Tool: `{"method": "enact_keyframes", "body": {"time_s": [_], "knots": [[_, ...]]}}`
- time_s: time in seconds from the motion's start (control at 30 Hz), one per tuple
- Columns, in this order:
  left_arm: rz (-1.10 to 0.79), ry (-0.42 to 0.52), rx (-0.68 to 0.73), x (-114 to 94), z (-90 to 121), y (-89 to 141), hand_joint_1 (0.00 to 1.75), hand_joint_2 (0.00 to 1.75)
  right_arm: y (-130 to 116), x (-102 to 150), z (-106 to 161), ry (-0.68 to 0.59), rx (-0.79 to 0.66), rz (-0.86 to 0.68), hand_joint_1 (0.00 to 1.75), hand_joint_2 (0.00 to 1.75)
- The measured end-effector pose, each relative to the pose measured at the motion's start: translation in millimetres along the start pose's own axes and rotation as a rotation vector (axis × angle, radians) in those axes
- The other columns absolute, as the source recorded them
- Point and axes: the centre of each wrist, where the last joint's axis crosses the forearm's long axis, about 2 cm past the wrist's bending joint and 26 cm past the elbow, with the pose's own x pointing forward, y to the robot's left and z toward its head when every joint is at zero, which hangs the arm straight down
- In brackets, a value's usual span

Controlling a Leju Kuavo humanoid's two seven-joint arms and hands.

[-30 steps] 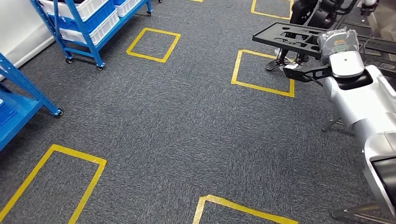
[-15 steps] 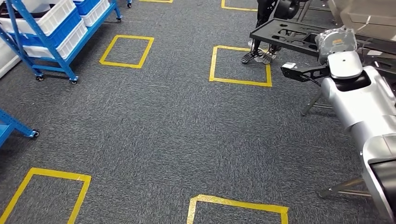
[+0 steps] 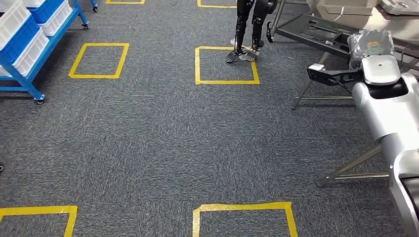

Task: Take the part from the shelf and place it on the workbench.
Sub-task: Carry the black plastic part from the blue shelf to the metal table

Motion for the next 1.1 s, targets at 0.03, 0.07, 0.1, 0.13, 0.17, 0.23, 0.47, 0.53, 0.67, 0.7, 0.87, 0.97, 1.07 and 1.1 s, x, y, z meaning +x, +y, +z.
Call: {"method": "enact_keyframes", "body": {"time_s": [0.03,0.07,0.1,0.13,0.17,0.23,0.47,0.53,0.67,0.7,0.87,0.97,1.07,1.1], "knots": [[-0.004,-0.001,-0.002,0.3,0.0,-0.4,0.0,1.75,3.7,-0.7,0.7,0.0,0.007,0.003,1.75,1.75],[-0.01,-0.003,-0.005,0.4,0.1,-1.0,0.0,1.75,6.1,-2.1,1.3,0.003,0.011,0.005,1.75,1.75],[-0.015,-0.005,-0.009,0.2,0.2,-1.5,0.0,1.75,7.1,-4.0,1.6,0.007,0.012,0.006,1.75,1.75],[-0.019,-0.007,-0.012,-0.1,0.4,-2.0,0.0,1.75,7.0,-5.7,1.8,0.011,0.01,0.006,1.75,1.75],[-0.023,-0.009,-0.014,-0.2,0.5,-2.4,0.0,1.75,6.8,-7.5,2.0,0.015,0.008,0.007,1.75,1.75],[-0.025,-0.014,-0.017,1.0,0.4,-3.1,0.0,1.75,7.2,-10.7,2.3,0.021,0.007,0.009,1.75,1.75],[-0.026,-0.014,-0.018,-0.6,0.6,-2.7,0.0,1.75,8.2,-11.5,3.4,0.022,0.003,0.012,1.75,1.75],[-0.026,-0.015,-0.018,-1.3,0.7,-2.5,0.0,1.75,9.9,-9.2,3.8,0.016,0.006,0.012,1.75,1.75],[-0.026,-0.02,-0.019,-2.1,0.8,-2.1,0.0,1.75,9.3,-9.7,4.2,0.015,0.001,0.011,1.75,1.75],[-0.027,-0.019,-0.019,-2.0,0.7,-2.0,0.0,1.75,10.0,-10.1,4.5,0.013,0.002,0.011,1.75,1.75],[-0.028,-0.001,-0.016,-0.6,0.6,-2.7,0.0,1.75,14.4,-12.6,6.0,0.015,0.011,0.013,1.75,1.75],[-0.026,0.016,-0.007,-0.6,0.0,0.8,0.0,1.75,5.7,8.9,3.6,0.015,0.003,-0.01,1.75,1.75],[-0.025,0.017,-0.003,3.8,-1.3,2.9,0.0,1.75,0.0,37.0,2.7,-0.002,0.001,-0.034,1.75,1.75],[-0.025,0.014,-0.003,5.5,-1.6,2.9,0.0,1.75,-1.5,42.1,2.5,-0.008,-0.003,-0.039,1.75,1.75]]}}
